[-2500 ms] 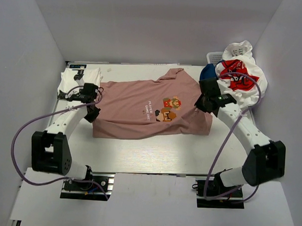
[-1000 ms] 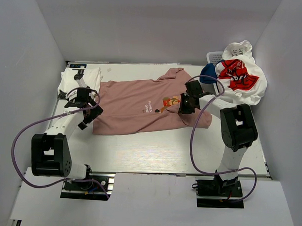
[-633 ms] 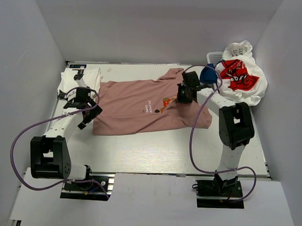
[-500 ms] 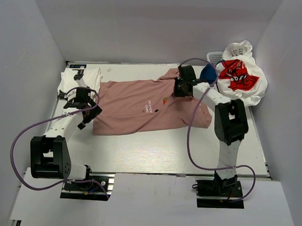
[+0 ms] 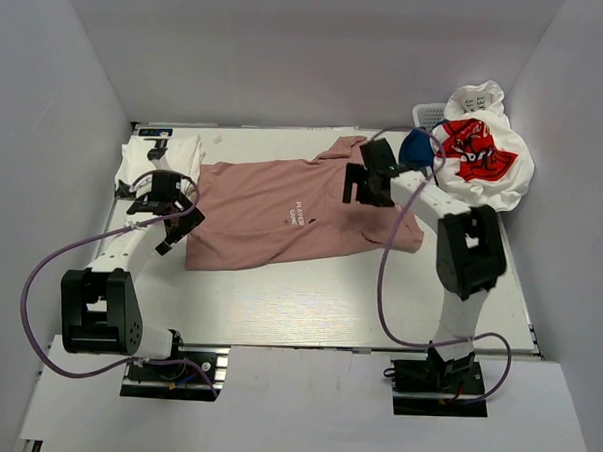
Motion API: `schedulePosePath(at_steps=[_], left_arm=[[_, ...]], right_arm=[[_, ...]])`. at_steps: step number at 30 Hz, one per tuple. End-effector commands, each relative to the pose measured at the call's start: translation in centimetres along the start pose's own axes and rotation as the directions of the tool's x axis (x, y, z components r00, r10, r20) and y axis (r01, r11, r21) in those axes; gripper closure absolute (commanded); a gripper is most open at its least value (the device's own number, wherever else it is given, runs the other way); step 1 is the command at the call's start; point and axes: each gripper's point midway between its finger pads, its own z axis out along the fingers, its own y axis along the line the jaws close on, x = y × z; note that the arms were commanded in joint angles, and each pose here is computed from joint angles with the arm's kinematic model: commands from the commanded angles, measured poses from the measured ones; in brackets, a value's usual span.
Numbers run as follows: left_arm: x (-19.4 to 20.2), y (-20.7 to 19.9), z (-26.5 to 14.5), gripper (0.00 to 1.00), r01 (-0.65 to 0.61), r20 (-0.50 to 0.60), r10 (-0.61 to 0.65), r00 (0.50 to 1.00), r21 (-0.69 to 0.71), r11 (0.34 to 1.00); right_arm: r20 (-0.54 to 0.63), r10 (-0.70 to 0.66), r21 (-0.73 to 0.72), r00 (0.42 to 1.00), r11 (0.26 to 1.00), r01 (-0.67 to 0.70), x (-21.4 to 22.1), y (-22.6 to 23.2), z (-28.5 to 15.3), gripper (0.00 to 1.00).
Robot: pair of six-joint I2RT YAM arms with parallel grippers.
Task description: Fold and stack the t-shirts
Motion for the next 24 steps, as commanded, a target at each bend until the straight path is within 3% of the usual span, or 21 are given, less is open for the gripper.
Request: schedulePosePath(at_steps=[1, 2, 10, 14, 17, 19, 24], left_arm=[[-0.9, -3.3, -0.1, 0.00, -0.021, -0.001, 0.021, 1.000, 0.128, 0.992], [-0.8, -3.8, 0.0, 0.00, -0.035, -0.009, 0.037, 0.999, 0.152, 0.988], [3.5, -7.1, 3.2, 0.00, -0.083, -0.157, 0.140, 0.978, 0.327, 0.941], [7.1, -4.1, 5.7, 0.00, -0.109, -0.268, 0.169, 0.948, 0.225, 0.968], [9.6, -0.3, 6.0, 0.00, -0.120, -0.340, 0.141, 0.930, 0.082, 0.989], [10.8, 2.6, 5.5, 0.00, -0.128, -0.353, 0.116, 0.928, -0.010, 0.992], [12.5, 5.8, 2.8, 0.00, -0.089, -0.363, 0.052, 0.930, -0.085, 0.992]], right_arm=[[0.065, 0.107, -0.004, 0.992, 0.994, -0.107, 0.5, -2.0, -3.6, 0.10], [0.026, 0.122, -0.015, 0.992, 0.992, -0.121, 3.5, -2.6, -3.1, 0.10], [-0.128, 0.315, 0.016, 0.940, 0.949, -0.316, 9.9, -8.0, -0.4, 0.10], [-0.193, 0.390, 0.041, 0.900, 0.920, -0.390, 12.9, -9.4, -0.3, 0.10], [-0.292, 0.430, 0.086, 0.854, 0.901, -0.425, 18.2, -9.6, -2.1, 0.10], [-0.318, 0.450, 0.106, 0.834, 0.891, -0.441, 21.3, -9.9, -4.2, 0.10], [-0.337, 0.517, 0.151, 0.787, 0.855, -0.496, 25.9, -10.0, -8.7, 0.10]])
